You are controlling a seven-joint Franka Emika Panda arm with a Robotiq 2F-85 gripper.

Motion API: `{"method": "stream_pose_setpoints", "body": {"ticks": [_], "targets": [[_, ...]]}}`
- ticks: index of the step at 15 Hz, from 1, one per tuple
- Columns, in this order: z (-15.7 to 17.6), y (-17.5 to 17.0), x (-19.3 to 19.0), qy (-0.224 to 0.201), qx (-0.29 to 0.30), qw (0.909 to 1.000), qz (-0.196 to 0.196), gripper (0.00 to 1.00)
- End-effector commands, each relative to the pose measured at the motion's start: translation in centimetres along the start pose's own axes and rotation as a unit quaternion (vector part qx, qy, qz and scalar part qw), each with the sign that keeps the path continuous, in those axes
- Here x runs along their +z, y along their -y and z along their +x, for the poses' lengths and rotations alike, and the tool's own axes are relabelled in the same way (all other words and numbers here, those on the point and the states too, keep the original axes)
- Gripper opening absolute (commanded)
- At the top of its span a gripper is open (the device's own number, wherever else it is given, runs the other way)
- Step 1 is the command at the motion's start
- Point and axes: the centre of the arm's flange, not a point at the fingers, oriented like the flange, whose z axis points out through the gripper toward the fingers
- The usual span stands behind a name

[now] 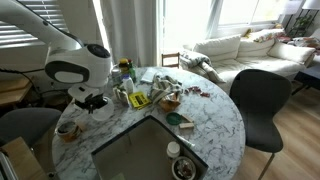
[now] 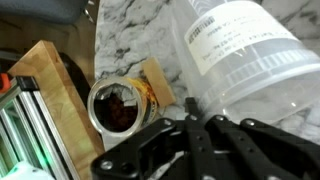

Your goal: Remote the plastic cup and silver cup from the clear case and put them in an upright position

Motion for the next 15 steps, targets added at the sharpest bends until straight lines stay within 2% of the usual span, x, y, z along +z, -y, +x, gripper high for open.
{"method": "stream_pose_setpoints", "body": {"ticks": [1, 4, 7, 9, 12, 13, 14, 15], "targets": [[-2.4, -1.9, -5.2, -0.087, -0.06, 0.9943, -0.011, 0.01], [-5.0, -2.2, -7.6, -0.168, -0.109, 0.9797, -0.008, 0.01], [-7.0, -1.4, -7.4, -0.229, -0.166, 0.9592, 0.008, 0.01], [-8.2, -1.2, -6.7, -0.272, -0.195, 0.9418, 0.026, 0.01], [-9.3, -1.1, -5.2, -0.336, -0.249, 0.9078, 0.04, 0.01], [-9.6, -1.1, -4.9, -0.325, -0.282, 0.9004, 0.064, 0.01], [-9.2, -1.7, -5.9, -0.314, -0.247, 0.9159, 0.04, 0.05], [-9.7, -1.5, -5.6, -0.317, -0.262, 0.9101, 0.051, 0.05]]}}
